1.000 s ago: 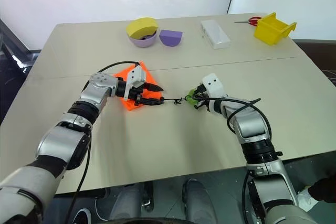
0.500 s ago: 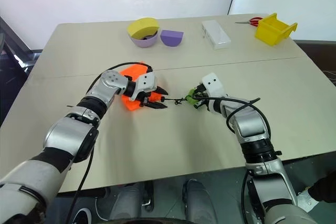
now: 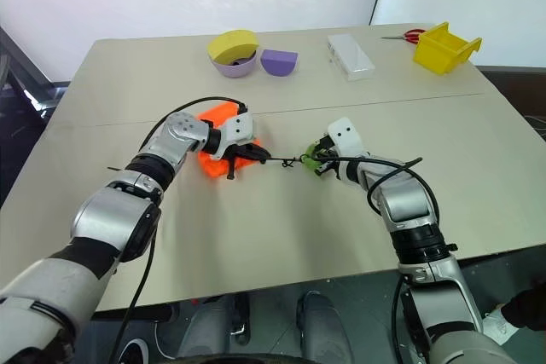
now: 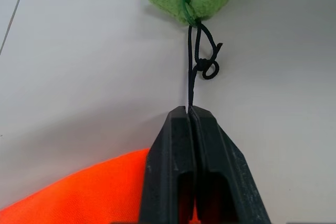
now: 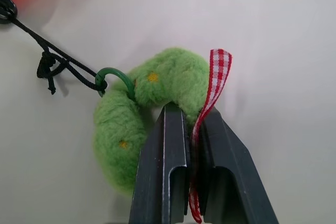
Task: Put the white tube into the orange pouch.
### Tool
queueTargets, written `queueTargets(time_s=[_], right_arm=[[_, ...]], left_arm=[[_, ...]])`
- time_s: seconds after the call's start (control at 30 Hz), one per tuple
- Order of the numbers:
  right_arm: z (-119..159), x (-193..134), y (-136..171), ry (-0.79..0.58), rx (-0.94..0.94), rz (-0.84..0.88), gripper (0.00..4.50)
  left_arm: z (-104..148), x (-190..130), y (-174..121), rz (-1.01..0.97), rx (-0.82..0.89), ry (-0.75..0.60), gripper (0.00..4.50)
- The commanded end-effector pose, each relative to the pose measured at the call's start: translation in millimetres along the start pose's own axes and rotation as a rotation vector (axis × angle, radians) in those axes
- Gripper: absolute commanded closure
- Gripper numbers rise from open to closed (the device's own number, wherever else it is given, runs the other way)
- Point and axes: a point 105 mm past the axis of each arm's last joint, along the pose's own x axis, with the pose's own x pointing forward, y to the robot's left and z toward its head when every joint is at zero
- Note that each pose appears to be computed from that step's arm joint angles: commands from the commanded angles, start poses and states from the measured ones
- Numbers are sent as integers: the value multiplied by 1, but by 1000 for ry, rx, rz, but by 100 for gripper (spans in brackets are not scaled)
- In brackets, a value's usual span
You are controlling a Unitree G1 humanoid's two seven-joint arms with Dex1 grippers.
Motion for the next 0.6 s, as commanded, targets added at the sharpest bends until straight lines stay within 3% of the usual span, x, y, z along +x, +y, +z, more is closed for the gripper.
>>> queueTargets(time_s=[0.03,0.27,0.4,0.53,0.6], right_arm=[[15,-3,-5,-44,-23,-17,450],[15,-2,-8,-44,-37,-25,450],[15,-1,-7,-44,-35,-19,450],[17,-1,-6,-48,-37,-17,450],[18,0,-6,-51,-40,-15,450]], left_arm=[[-5,-1,-6,-39,-88,-27,447],[4,-9,-5,-54,-152,-138,447],[2,-13,-6,-71,-167,-135,280],[-2,-12,-8,-66,-79,-90,76],[-2,-11,-2,-11,-18,-64,76]])
